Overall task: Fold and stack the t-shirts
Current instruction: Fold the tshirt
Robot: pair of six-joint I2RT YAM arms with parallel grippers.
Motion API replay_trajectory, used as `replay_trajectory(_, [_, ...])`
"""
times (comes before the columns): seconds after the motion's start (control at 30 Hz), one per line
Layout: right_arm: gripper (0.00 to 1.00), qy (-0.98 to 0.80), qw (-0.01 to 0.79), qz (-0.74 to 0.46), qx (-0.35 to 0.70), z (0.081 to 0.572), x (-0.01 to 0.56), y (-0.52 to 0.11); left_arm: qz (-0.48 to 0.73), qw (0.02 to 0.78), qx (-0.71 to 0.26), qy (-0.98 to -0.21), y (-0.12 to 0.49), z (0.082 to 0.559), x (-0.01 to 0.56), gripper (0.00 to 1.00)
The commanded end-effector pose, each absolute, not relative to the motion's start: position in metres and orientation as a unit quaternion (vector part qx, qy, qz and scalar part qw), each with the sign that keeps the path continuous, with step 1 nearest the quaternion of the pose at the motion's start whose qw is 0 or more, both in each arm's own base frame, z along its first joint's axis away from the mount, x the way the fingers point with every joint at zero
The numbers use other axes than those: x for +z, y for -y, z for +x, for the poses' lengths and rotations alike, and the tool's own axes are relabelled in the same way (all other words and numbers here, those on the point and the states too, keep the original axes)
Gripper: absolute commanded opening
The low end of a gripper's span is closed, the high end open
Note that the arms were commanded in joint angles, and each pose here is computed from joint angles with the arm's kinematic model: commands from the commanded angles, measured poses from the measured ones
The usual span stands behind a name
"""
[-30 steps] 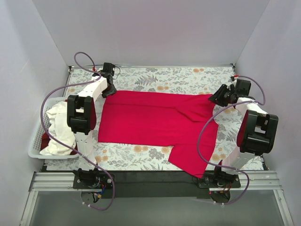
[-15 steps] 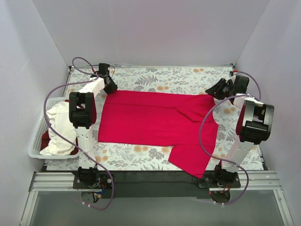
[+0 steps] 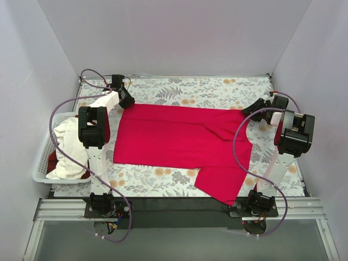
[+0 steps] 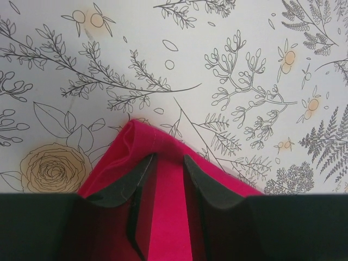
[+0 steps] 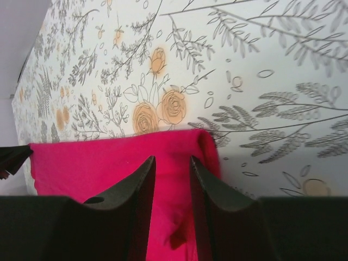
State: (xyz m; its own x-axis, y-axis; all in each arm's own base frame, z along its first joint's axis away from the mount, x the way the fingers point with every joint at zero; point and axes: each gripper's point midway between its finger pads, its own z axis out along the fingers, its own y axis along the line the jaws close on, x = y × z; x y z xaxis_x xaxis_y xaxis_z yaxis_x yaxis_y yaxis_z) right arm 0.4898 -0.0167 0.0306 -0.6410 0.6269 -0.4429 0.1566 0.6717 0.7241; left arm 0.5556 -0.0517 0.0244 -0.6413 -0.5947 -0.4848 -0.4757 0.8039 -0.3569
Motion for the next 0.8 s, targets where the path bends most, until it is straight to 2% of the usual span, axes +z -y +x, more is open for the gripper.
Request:
replay_trajectory(0.0, [0.39, -0.835, 0.390, 0.239, 0.305, 0.493, 0.034, 0.046, -0.314, 0.250, -0.047, -0.915, 0.029, 0.525, -0.008, 0.25])
replay_trajectory(0.13, [0.39, -0.835, 0.401, 0.220, 0.308, 0.491, 0.049, 0.044, -0.314, 0.252, -0.048, -0.914, 0.028, 0.524, 0.000, 0.26])
replay_trajectory(0.27, [0.40, -0.831, 0.419, 0.196, 0.311, 0.484, 0.079, 0.037, -0.309, 0.273, -0.072, -0.908, 0.034, 0.530, 0.029, 0.35])
replay_trajectory(0.3, [0.41, -0.832, 0.421, 0.188, 0.308, 0.483, 0.085, 0.033, -0.306, 0.278, -0.080, -0.907, 0.036, 0.532, 0.036, 0.41])
replay_trajectory(0.47, [0.43, -0.858, 0.433, 0.126, 0.247, 0.462, 0.118, 0.012, -0.280, 0.321, -0.115, -0.897, 0.052, 0.543, 0.091, 0.50])
replay_trajectory(0.67, [0.44, -0.892, 0.424, 0.045, 0.150, 0.420, 0.129, -0.034, -0.238, 0.369, -0.138, -0.888, 0.083, 0.527, 0.162, 0.54])
replay_trajectory(0.77, [0.44, -0.906, 0.407, -0.015, 0.111, 0.391, 0.118, -0.066, -0.218, 0.369, -0.122, -0.895, 0.092, 0.502, 0.165, 0.54])
